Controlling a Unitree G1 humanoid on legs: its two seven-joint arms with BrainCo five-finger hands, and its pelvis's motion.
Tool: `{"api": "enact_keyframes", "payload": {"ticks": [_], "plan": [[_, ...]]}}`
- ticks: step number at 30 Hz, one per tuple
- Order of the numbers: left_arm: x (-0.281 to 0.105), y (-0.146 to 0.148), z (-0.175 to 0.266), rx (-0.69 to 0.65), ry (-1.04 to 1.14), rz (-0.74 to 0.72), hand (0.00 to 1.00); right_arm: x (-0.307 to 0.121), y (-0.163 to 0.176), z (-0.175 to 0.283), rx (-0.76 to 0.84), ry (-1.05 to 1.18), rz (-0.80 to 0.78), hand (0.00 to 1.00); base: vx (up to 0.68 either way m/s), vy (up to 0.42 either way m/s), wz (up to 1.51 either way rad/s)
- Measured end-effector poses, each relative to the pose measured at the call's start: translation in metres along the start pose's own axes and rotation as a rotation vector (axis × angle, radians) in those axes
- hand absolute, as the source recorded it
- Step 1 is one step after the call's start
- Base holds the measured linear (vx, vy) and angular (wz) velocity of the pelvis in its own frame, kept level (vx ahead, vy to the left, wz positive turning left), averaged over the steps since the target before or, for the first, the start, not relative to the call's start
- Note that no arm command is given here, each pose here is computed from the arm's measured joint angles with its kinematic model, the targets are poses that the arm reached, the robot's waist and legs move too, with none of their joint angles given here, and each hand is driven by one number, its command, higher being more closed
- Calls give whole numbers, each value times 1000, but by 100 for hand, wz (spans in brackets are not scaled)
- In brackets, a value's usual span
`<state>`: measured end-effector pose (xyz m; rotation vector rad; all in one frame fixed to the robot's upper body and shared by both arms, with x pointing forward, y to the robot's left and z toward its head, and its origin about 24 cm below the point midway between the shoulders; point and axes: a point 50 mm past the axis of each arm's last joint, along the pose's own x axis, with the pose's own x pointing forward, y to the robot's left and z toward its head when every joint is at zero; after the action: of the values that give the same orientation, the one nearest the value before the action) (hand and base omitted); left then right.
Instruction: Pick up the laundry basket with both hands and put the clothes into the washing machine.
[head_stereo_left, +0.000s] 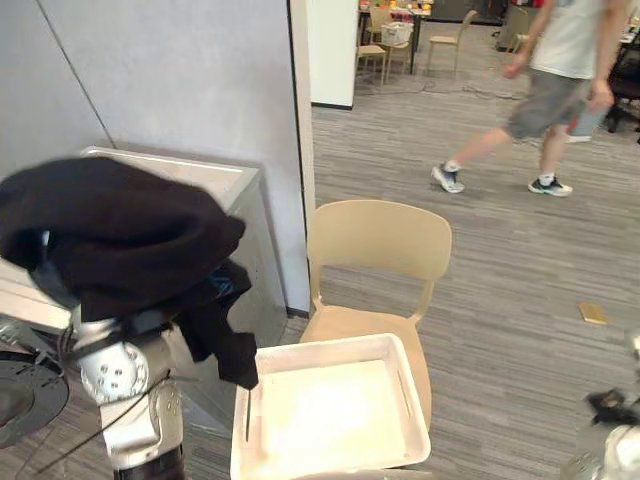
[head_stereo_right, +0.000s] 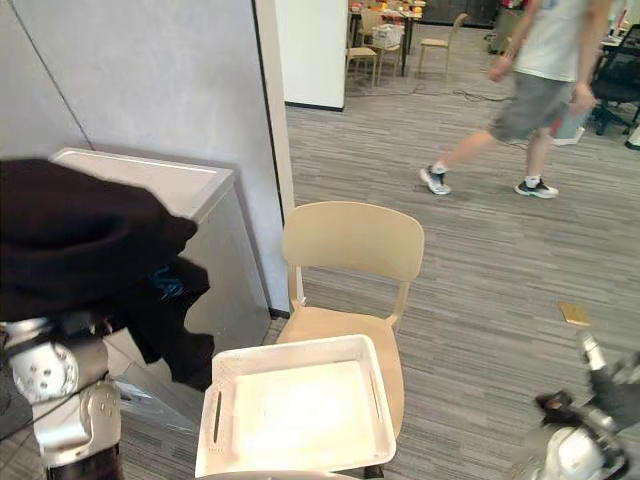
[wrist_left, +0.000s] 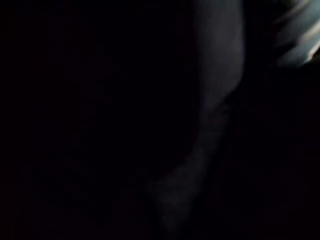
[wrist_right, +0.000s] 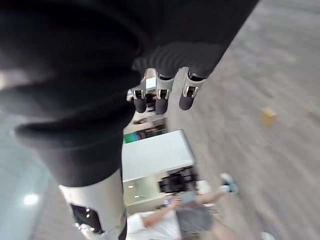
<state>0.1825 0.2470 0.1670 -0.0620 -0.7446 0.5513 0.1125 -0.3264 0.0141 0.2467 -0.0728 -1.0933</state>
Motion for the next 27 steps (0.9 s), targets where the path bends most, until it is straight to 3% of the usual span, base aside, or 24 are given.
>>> {"api": "enact_keyframes", "payload": {"ticks": [4,10,13,18,23,27], "plan": [[-37,31,-3,246,131,89,100,-30,-11,-46,-12,240,53,0,-36,10,22],[-63,71,-1,506,250,263,100,-62,-9,-68,-7,398,164,0,-40,-11,18],[-74,83,-14,550,339,313,100,-74,-6,-80,-8,479,201,0,-32,-12,13],[-132,110,-71,624,744,370,100,-91,-16,-118,-70,671,167,0,-8,-8,7],[-248,125,-128,642,1375,352,100,-133,-61,-166,-209,992,5,0,49,2,-2],[-304,129,-133,555,1677,420,100,-149,-101,-171,-200,1100,-241,0,32,12,-19]]}}
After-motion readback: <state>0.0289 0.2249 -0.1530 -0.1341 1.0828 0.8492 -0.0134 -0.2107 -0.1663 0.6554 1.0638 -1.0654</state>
